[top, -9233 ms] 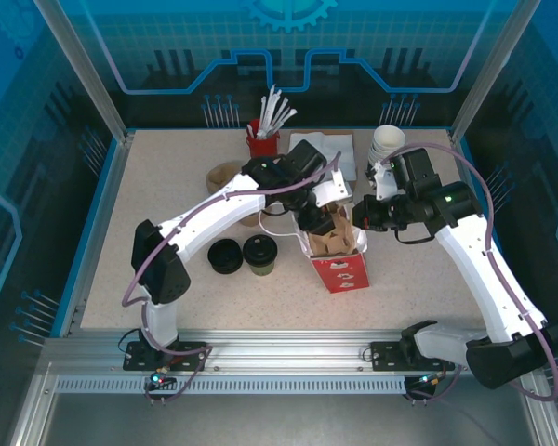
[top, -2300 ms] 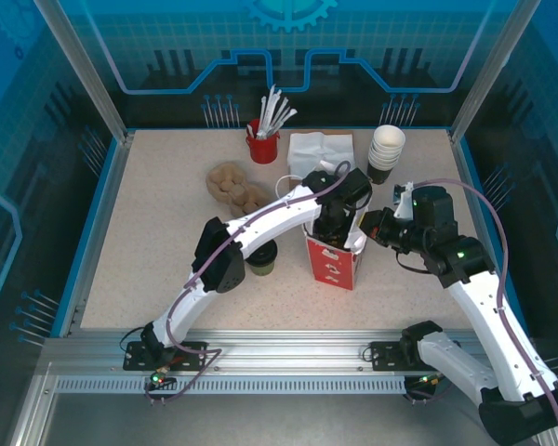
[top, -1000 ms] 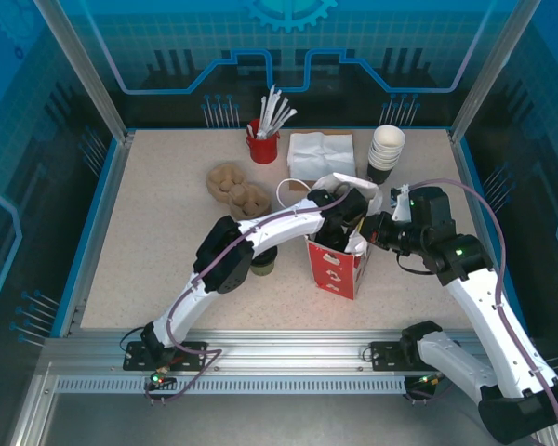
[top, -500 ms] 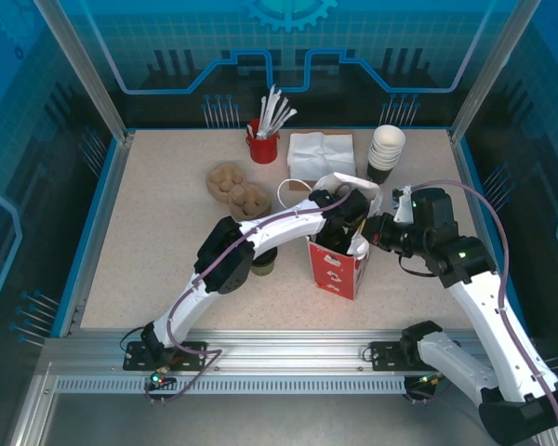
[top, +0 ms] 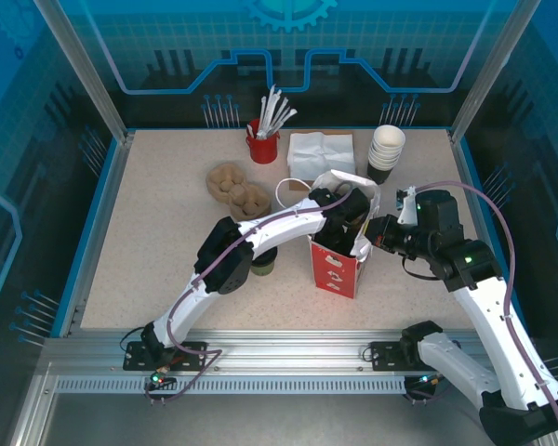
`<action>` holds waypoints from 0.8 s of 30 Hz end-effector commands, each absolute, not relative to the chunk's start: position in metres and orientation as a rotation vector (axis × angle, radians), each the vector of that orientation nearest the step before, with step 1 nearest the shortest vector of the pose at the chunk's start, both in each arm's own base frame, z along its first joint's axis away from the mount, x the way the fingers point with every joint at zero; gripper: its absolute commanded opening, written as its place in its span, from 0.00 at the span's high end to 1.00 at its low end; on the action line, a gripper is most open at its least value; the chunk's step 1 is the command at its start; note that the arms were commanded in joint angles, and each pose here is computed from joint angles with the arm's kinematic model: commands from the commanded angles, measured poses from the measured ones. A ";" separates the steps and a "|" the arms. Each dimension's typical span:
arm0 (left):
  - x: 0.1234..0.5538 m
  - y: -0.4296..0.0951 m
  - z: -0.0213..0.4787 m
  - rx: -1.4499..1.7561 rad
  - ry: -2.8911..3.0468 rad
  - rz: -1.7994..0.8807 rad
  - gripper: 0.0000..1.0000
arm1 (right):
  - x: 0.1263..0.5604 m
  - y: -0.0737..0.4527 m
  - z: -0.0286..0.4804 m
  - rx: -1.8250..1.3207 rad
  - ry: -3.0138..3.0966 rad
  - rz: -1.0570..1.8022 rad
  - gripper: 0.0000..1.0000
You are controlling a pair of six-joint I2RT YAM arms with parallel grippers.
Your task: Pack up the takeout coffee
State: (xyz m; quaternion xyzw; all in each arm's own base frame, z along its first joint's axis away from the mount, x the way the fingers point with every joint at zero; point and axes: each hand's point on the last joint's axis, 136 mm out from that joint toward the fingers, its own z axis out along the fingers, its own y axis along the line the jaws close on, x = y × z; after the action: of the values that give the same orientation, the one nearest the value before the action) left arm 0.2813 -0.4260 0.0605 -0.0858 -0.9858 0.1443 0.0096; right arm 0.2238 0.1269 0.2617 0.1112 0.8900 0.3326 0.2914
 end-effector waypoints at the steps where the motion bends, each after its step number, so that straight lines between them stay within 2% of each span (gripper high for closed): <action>1: 0.283 -0.432 0.097 -0.280 -3.108 0.554 0.67 | 0.223 0.134 0.265 0.249 2.365 0.916 1.00; 16: 0.286 -0.434 0.180 -0.274 -3.175 0.768 0.58 | 0.227 0.129 0.259 0.278 2.412 0.854 1.00; 24: 0.290 -0.420 0.218 -0.290 -3.268 0.753 0.57 | 0.230 0.126 0.256 0.264 2.432 0.809 1.00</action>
State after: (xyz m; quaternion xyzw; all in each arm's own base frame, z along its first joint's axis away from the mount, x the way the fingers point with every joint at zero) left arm 0.2951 -0.4226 0.1553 -0.0823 -0.9770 0.1840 -0.0697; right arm 0.2320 0.1283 0.2626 0.1087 0.8947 0.3245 0.2871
